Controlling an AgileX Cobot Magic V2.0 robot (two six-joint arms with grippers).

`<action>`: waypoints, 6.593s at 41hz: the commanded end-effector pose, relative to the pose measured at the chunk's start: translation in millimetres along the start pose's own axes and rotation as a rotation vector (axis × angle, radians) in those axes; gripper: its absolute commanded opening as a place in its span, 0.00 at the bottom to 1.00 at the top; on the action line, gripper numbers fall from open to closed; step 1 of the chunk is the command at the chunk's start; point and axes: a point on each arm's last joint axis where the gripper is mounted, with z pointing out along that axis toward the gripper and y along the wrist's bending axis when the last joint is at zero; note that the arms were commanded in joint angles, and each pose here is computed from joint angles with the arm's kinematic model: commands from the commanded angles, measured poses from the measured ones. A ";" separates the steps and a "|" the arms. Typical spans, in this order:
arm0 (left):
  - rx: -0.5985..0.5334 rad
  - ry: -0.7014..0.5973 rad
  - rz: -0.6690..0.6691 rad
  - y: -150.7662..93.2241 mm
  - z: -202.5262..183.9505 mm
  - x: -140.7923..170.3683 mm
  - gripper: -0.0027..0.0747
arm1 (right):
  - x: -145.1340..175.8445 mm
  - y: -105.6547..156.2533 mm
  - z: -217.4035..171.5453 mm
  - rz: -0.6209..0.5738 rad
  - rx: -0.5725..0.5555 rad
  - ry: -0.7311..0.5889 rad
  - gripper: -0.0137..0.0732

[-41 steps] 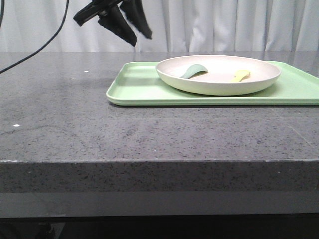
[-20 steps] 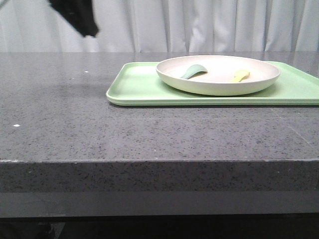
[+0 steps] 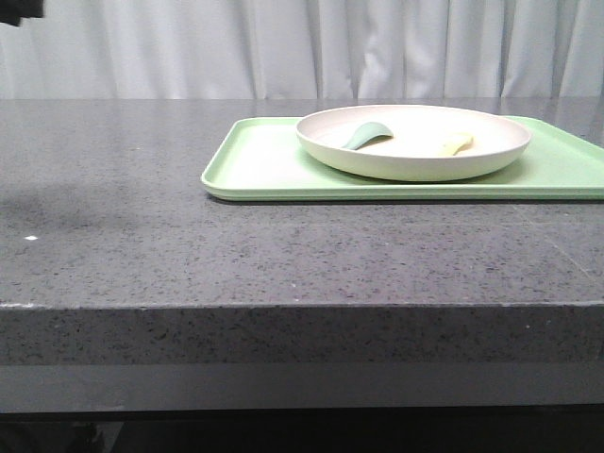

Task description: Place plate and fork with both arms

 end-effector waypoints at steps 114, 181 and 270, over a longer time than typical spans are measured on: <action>0.031 -0.546 -0.023 6.5 -95.6 72.7 0.01 | -34.9 94.1 299.3 0.240 -0.047 0.947 0.27; 0.031 -0.544 -0.023 6.6 -95.1 73.3 0.01 | -56.1 -17.2 318.6 0.191 0.117 1.066 0.13; 0.031 -0.544 -0.023 6.6 -95.1 73.3 0.01 | 14.3 7.4 -34.1 0.010 -0.096 -0.050 0.08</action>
